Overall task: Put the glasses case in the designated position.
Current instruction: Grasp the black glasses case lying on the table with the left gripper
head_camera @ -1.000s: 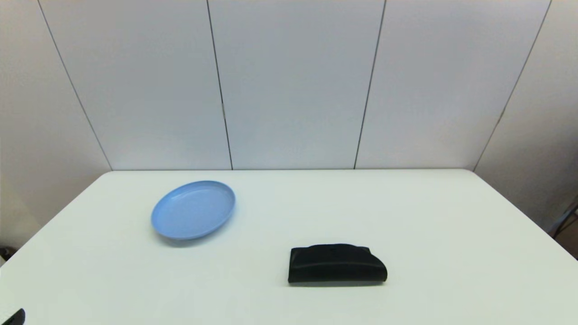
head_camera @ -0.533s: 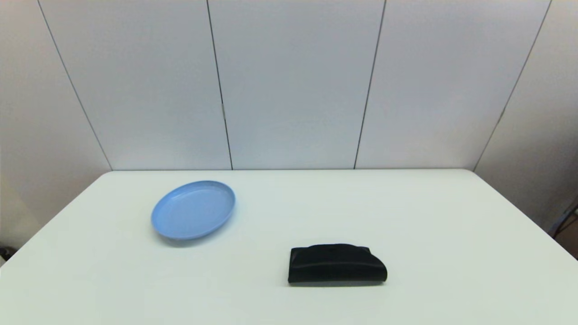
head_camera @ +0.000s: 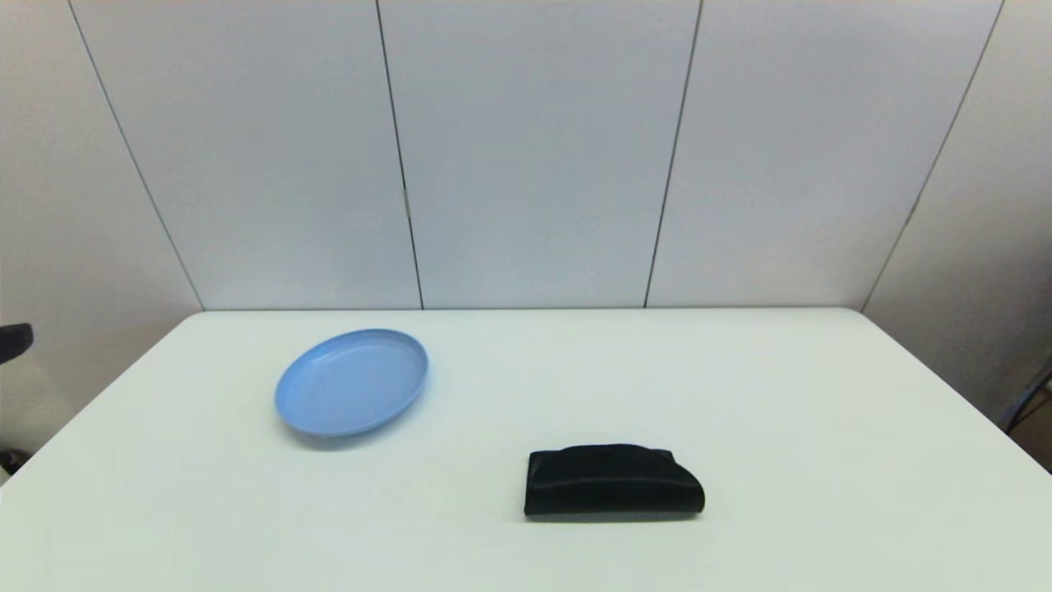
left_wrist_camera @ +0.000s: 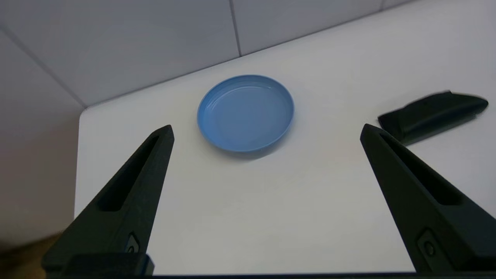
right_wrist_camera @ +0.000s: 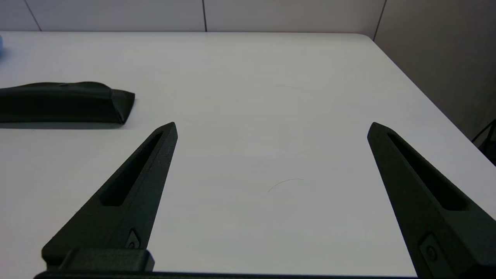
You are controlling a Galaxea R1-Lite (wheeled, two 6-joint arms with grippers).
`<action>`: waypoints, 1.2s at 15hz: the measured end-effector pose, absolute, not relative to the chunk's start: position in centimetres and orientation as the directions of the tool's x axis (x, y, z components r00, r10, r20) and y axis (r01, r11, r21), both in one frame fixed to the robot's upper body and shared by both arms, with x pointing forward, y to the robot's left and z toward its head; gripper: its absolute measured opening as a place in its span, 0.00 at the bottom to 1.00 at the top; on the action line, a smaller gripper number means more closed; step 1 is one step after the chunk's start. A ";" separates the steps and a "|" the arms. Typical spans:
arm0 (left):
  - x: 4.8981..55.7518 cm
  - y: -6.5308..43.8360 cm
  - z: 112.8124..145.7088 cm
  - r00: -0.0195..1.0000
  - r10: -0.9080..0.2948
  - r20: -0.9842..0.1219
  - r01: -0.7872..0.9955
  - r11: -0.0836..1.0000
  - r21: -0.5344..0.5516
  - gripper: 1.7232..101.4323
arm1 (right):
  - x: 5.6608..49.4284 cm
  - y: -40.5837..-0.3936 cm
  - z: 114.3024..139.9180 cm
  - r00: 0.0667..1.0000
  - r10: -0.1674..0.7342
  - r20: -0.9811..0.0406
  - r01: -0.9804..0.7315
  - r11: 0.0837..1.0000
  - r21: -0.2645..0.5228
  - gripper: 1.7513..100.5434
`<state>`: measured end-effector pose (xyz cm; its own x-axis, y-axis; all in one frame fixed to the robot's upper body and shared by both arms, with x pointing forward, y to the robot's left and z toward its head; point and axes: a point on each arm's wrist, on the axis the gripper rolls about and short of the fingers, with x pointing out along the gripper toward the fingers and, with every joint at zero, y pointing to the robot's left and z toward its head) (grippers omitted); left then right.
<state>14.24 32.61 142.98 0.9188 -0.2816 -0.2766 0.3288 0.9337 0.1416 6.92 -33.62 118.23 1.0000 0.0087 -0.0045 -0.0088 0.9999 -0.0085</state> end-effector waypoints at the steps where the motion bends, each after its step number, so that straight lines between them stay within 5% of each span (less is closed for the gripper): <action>1: 15.0 32.5 143.7 0.906 -0.305 -0.294 0.368 0.910 0.192 0.96 | 6.9 -33.6 118.2 1.000 0.009 -0.004 -0.009 1.000 -0.008 0.97; 8: 18.7 31.7 146.2 0.741 -0.475 -0.476 0.659 0.649 0.380 0.96 | 6.9 -33.6 118.2 1.000 0.009 -0.004 -0.009 1.000 -0.009 0.97; 18: 24.9 27.5 144.6 0.411 -0.614 -0.674 0.907 0.200 0.371 0.96 | 6.9 -33.6 118.2 1.000 0.008 -0.004 -0.008 1.000 -0.009 0.97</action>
<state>24.86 27.49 144.65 0.4106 -0.6139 -0.6742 0.9071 0.1997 0.3706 6.92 -33.62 118.23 1.0000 0.0083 -0.0045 -0.0083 0.9999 -0.0089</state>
